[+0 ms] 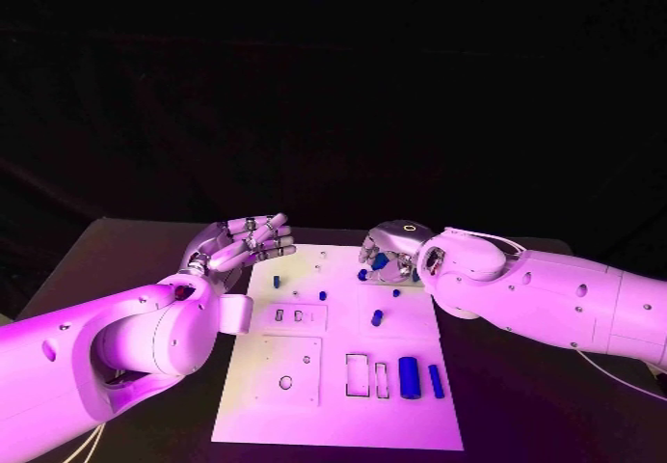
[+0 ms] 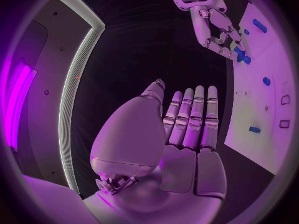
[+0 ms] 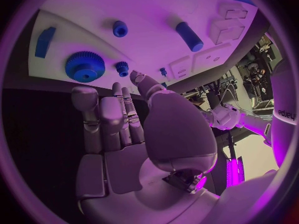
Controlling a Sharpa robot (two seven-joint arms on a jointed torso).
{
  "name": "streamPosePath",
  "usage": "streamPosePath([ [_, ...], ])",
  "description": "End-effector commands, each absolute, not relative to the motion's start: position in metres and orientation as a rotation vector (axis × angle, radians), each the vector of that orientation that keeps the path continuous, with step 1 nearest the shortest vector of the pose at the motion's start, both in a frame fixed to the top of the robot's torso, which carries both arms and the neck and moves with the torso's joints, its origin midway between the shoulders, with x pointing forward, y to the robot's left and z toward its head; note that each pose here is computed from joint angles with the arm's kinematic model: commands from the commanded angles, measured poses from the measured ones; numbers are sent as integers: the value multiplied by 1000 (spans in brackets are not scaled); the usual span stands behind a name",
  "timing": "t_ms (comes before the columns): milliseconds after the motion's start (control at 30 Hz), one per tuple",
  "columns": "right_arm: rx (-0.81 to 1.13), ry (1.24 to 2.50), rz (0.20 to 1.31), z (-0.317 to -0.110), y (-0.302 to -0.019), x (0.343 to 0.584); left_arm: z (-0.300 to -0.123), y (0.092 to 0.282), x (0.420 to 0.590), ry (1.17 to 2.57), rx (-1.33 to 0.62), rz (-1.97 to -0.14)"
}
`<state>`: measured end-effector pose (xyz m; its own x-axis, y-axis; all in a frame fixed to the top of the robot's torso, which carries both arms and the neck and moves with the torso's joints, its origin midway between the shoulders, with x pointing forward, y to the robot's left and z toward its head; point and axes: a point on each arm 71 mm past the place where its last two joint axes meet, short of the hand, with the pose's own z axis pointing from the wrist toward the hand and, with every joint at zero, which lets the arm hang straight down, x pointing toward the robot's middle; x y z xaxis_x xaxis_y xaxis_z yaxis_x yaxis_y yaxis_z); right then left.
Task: Assemble the parts on the task board
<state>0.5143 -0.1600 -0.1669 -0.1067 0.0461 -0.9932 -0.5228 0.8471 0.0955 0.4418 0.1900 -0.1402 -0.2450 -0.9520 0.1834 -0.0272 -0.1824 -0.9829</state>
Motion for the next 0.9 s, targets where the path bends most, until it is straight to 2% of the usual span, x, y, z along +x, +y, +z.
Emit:
streamPosePath([
  [33,-411,1644,471,-172,-159,515,-137,187,441,1310,-1203,-1561],
  [900,-411,1648,468,-174,-158,517,-137,188,440,1323,-1208,-1561],
])
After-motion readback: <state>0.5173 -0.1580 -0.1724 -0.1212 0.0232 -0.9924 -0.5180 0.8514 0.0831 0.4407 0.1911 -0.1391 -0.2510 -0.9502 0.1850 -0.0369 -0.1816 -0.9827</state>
